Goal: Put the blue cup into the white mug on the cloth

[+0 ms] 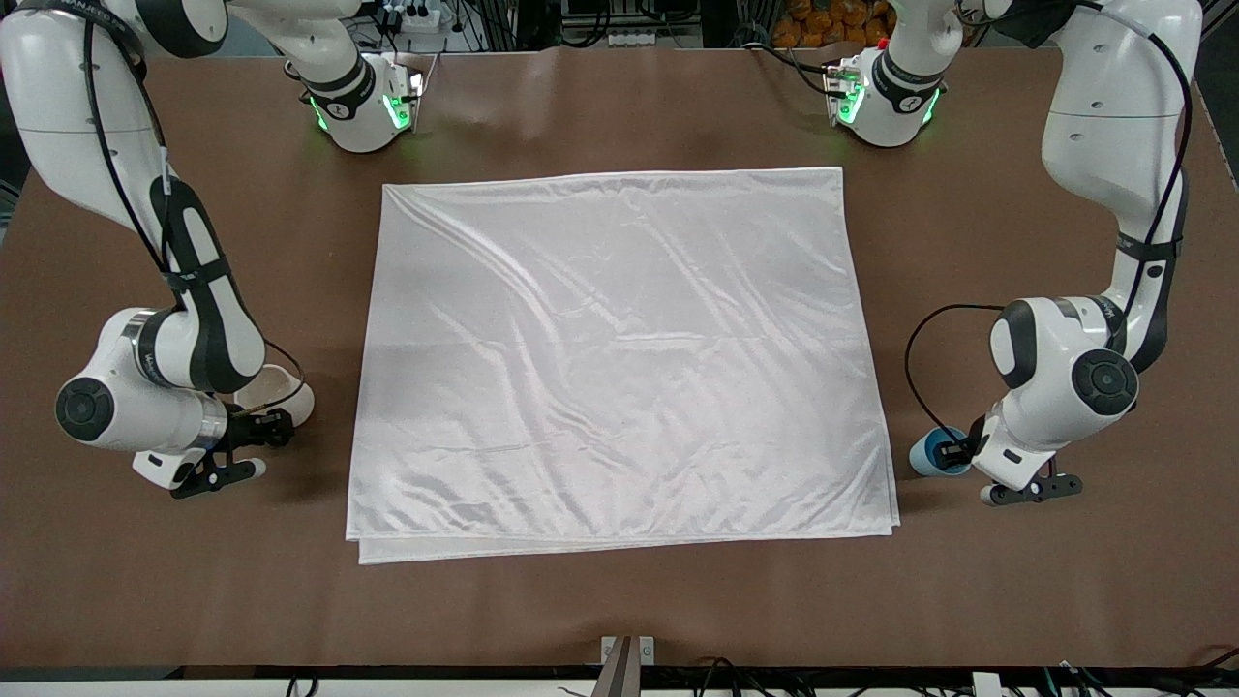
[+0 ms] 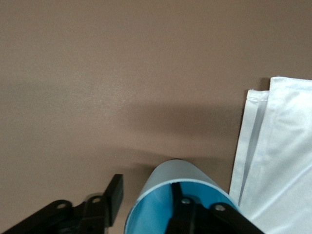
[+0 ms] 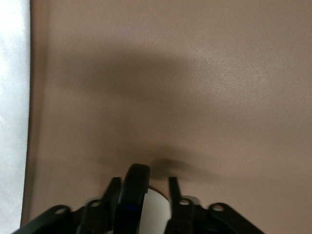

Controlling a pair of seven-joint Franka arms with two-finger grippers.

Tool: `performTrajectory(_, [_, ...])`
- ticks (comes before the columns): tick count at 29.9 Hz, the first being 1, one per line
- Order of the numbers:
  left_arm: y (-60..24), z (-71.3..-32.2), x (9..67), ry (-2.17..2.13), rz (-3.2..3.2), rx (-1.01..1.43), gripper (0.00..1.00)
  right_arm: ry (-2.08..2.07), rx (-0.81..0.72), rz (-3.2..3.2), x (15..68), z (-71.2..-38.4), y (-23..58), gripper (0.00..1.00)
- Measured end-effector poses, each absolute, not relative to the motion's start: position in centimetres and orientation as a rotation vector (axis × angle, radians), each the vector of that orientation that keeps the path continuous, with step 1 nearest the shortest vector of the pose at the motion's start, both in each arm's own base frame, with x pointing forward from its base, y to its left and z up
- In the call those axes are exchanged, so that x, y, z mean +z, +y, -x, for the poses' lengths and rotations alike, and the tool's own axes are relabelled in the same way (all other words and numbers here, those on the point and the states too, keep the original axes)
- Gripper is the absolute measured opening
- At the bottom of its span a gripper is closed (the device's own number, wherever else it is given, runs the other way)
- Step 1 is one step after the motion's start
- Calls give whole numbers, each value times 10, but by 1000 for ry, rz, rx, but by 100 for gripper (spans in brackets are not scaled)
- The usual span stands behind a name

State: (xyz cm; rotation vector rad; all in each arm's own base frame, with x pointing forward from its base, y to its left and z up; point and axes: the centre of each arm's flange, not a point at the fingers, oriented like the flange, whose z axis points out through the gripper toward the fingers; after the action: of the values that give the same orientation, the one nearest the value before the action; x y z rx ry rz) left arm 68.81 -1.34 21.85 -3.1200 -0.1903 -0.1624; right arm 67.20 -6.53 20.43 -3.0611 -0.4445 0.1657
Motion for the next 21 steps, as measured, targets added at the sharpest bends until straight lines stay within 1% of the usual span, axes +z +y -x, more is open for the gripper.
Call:
performTrajectory(1, [-13, -688, 218, -190, 3120, -163, 43, -445, 166, 3061, 204, -672, -65, 43])
performTrajectory(2, [-14, -688, 218, -190, 3120, -163, 43, -445, 166, 3061, 204, -672, -65, 33])
performTrajectory(3, [-14, -688, 217, -190, 3120, -163, 43, -445, 166, 3061, 204, -672, -65, 28])
performTrajectory(4, [-14, -688, 217, -190, 3120, -164, 41, -445, 166, 3061, 204, -672, -65, 22])
performTrajectory(5, [-14, -688, 217, -189, 3120, -164, 38, -445, 167, 3060, 204, -672, -65, 20])
performTrajectory(6, [-14, -688, 217, -189, 3120, -165, 33, -445, 167, 3060, 204, -672, -65, 15])
performTrajectory(7, [-14, -688, 217, -189, 3120, -166, 30, -445, 167, 3060, 204, -672, -65, 11])
performTrajectory(8, [-14, -688, 217, -189, 3120, -167, 30, -445, 167, 3060, 204, -672, -65, 8])
performTrajectory(10, [-14, -688, 217, -189, 3120, -167, 29, -446, 167, 3059, 204, -672, -64, 8])
performTrajectory(11, [-14, -688, 217, -189, 3120, -167, 21, -447, 168, 3059, 204, -672, -64, 8])
performTrajectory(14, [-15, -689, 218, -187, 3121, -171, 6, -450, 174, 3056, 205, -672, -62, 8])
performTrajectory(15, [-16, -689, 218, -186, 3122, -175, 4, -452, 177, 3054, 205, -672, -61, 8])
performTrajectory(21, [-16, -689, 218, -185, 3122, -175, 5, -469, 198, 3043, 221, -674, -53, 8])
